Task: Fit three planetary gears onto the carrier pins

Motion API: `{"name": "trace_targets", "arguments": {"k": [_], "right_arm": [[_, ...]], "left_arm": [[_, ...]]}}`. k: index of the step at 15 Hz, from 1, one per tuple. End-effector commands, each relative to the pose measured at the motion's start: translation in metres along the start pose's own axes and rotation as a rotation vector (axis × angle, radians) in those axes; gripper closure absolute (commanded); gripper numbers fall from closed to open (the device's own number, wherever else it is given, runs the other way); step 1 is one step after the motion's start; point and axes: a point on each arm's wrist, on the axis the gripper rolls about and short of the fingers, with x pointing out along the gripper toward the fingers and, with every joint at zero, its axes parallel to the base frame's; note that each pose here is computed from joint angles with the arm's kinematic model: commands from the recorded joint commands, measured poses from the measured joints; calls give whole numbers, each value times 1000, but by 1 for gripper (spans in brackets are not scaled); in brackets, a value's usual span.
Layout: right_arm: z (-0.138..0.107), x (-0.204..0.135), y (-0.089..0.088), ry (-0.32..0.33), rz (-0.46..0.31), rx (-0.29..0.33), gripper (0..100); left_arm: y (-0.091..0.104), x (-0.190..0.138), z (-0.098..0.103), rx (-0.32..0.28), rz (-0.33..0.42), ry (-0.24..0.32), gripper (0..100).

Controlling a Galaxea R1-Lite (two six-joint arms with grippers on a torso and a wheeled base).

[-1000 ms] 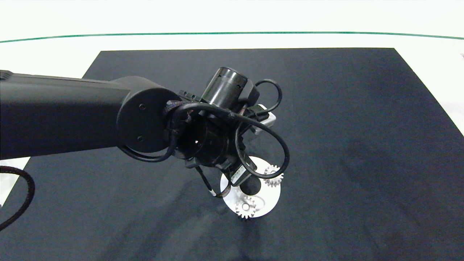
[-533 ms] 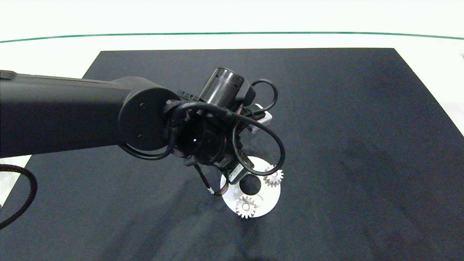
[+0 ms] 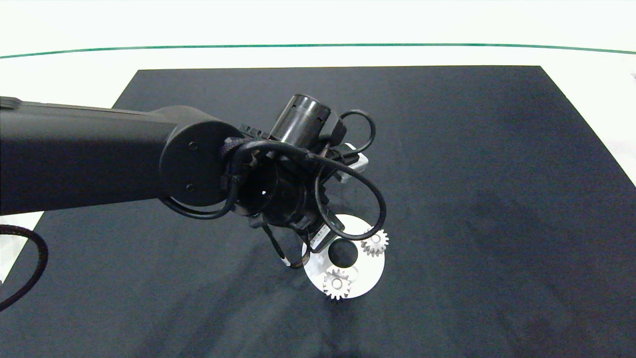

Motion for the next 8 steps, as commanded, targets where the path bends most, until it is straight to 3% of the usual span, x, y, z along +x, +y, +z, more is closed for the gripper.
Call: {"name": "trace_targets", "arguments": {"k": [1,3,4,8], "right_arm": [[0,0,0,2,-1,-2,0],[0,0,0,-1,-2,-1,0],[0,-1,0,-2,-3,0,0],[0,-1,-1,-3,-4,1,0]], "left_arm": [[0,-2,0,-3,1,-2,81],[-1,-1,0,0,-2,-1,81],[-2,-1,0,1,-3,0,0],[-3,-1,1,2,-4,-2,0]]}}
